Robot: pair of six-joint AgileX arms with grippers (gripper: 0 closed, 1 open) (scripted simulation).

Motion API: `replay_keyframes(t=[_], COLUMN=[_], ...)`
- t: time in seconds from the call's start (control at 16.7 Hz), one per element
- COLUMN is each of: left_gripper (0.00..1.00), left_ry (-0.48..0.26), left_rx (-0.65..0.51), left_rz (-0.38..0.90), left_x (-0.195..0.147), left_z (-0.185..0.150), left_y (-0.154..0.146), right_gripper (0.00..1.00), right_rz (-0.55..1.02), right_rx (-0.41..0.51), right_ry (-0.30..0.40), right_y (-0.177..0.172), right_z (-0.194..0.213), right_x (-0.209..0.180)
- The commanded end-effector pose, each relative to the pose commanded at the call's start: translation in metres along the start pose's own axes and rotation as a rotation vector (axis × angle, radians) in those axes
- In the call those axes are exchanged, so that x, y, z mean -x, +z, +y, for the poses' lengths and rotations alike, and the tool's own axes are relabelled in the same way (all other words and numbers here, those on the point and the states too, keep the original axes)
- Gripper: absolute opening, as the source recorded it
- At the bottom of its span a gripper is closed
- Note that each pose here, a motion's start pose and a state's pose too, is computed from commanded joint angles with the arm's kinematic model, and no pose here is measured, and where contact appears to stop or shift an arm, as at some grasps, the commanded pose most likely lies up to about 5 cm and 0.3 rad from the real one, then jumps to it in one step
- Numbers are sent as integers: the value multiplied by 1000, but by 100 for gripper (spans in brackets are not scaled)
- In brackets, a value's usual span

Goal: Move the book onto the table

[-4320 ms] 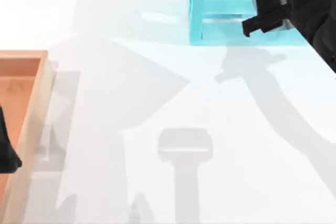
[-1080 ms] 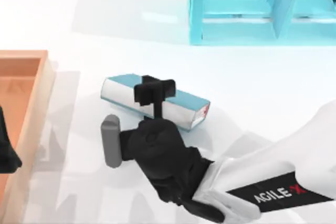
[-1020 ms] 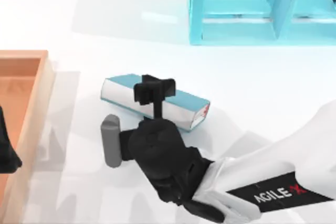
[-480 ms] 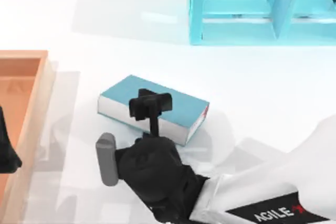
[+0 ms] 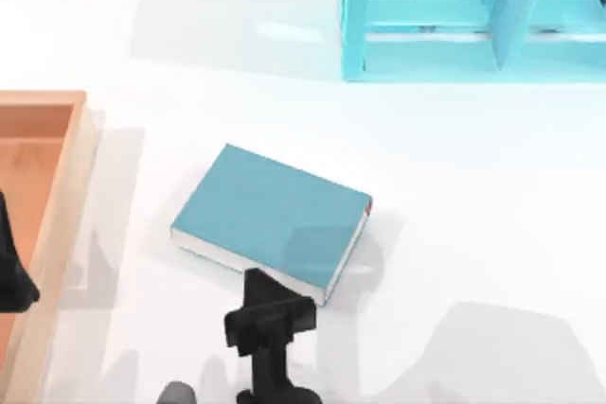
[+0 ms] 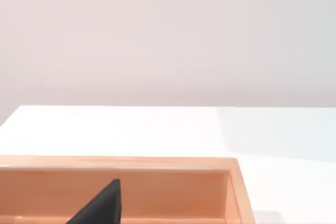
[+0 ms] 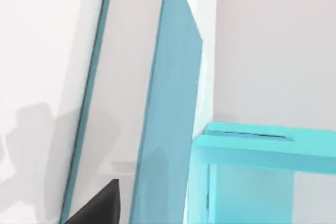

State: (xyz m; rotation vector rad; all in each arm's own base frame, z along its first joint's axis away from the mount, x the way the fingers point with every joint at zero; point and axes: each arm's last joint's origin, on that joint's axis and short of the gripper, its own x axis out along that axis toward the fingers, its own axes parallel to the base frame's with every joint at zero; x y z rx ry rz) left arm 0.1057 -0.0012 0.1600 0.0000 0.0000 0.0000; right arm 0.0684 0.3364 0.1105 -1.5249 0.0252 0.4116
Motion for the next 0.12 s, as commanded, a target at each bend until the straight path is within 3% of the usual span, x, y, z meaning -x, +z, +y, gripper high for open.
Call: replay_keyframes(t=[0.12], left_gripper=[100], left_ry=[0], left_rx=[0], left_rz=[0], left_x=[0], left_z=[0], left_y=[0], right_gripper=[100], right_rz=[-3], right_rx=[-11], right_ry=[-10], right_y=[1], right_z=[-1], right_x=[7])
